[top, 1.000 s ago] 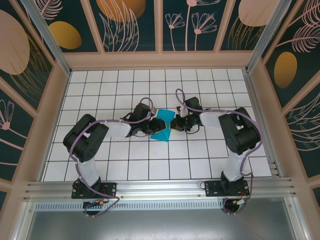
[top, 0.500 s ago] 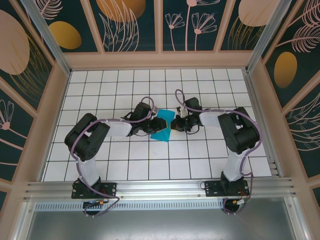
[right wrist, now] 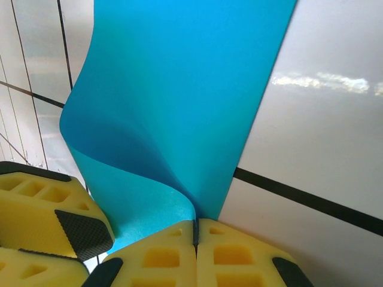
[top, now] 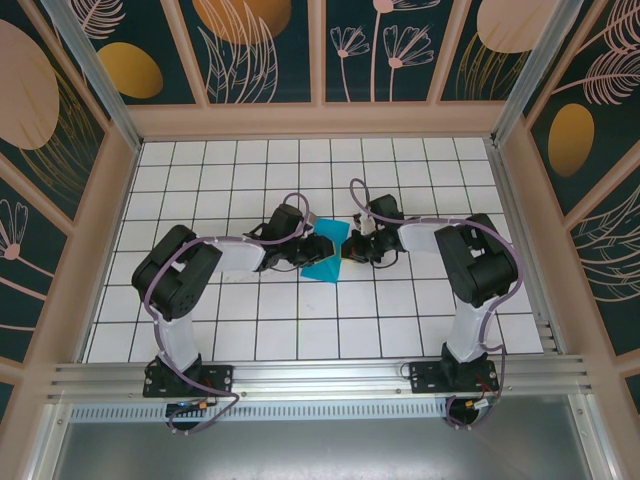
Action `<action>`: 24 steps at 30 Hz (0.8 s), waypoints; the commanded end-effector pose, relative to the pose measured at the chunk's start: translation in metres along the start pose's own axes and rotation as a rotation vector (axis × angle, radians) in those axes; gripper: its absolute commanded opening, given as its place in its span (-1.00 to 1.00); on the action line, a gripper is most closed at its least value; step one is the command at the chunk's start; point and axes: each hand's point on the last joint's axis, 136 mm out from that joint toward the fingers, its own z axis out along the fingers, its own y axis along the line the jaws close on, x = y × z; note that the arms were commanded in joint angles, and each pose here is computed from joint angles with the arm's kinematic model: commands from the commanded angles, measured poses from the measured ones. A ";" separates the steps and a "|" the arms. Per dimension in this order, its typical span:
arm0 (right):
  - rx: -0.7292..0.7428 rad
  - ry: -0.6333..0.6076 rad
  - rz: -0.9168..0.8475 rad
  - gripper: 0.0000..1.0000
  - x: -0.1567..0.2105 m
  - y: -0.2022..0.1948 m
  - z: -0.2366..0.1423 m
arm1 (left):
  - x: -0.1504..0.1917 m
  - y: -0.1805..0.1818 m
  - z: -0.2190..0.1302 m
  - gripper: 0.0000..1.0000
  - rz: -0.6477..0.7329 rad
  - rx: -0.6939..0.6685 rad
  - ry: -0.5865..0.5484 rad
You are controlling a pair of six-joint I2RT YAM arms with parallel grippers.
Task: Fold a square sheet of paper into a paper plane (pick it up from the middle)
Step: Fold the triangle a second time at the center of the table.
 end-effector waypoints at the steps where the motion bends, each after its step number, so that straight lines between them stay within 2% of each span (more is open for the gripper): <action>1: 0.019 0.004 -0.007 -0.86 -0.003 -0.002 0.003 | -0.002 0.001 0.005 -0.43 0.014 -0.013 0.006; 24: 0.033 0.016 -0.002 -0.85 -0.001 -0.007 0.007 | 0.002 0.018 0.005 -0.44 -0.010 -0.073 0.001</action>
